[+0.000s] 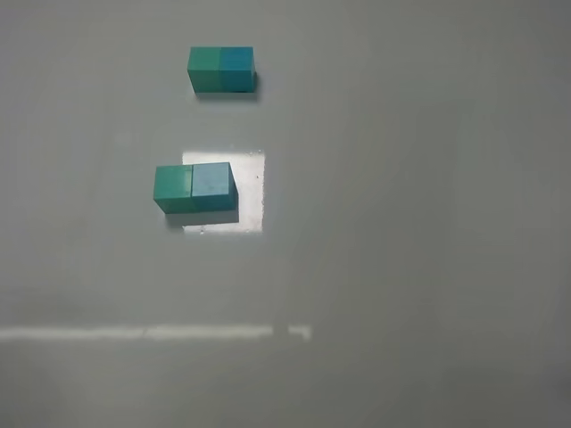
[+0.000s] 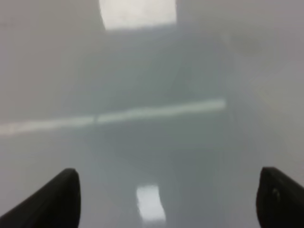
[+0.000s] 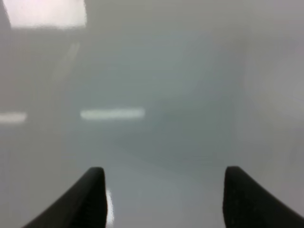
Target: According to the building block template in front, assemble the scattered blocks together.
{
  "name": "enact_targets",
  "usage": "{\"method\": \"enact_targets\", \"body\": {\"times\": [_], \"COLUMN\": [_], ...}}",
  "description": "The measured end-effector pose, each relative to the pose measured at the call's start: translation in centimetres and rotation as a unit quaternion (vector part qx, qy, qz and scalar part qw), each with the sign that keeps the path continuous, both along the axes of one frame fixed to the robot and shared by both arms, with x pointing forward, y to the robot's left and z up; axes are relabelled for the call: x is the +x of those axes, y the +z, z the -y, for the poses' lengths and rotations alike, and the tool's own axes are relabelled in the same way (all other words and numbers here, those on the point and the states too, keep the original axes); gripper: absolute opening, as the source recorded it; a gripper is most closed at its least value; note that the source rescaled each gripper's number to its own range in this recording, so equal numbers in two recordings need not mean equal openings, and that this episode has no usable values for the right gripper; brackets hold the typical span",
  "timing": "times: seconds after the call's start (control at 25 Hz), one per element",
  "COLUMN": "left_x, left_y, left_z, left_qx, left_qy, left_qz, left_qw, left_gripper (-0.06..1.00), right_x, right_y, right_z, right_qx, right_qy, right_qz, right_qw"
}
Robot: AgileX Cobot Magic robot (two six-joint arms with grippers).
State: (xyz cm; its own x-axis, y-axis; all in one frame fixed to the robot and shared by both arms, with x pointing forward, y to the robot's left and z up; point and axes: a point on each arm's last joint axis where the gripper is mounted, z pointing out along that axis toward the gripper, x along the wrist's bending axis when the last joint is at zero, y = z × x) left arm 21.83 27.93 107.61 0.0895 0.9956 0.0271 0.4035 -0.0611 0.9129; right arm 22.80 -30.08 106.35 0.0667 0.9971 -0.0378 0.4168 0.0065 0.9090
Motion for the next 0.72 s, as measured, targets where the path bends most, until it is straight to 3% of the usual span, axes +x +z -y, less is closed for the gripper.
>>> {"method": "enact_targets", "body": {"times": [0.44,0.72], "left_x": [1.2,1.6], "left_y": [-2.0,-2.3], "left_z": [-0.7,-1.6], "left_qx": [-0.029,-0.07], "left_qy": [0.035,0.105], "left_qz": [-0.027,-0.022], "left_qw": [0.999,0.992], "left_gripper": [0.7,0.7], "right_x": [0.0,0.0], "right_y": [0.0,0.0], "right_z": [0.0,0.0], "right_qx": [0.0,0.0], "right_qy": [0.0,0.0], "right_qz": [0.0,0.0], "right_qw": [1.0,1.0]}}
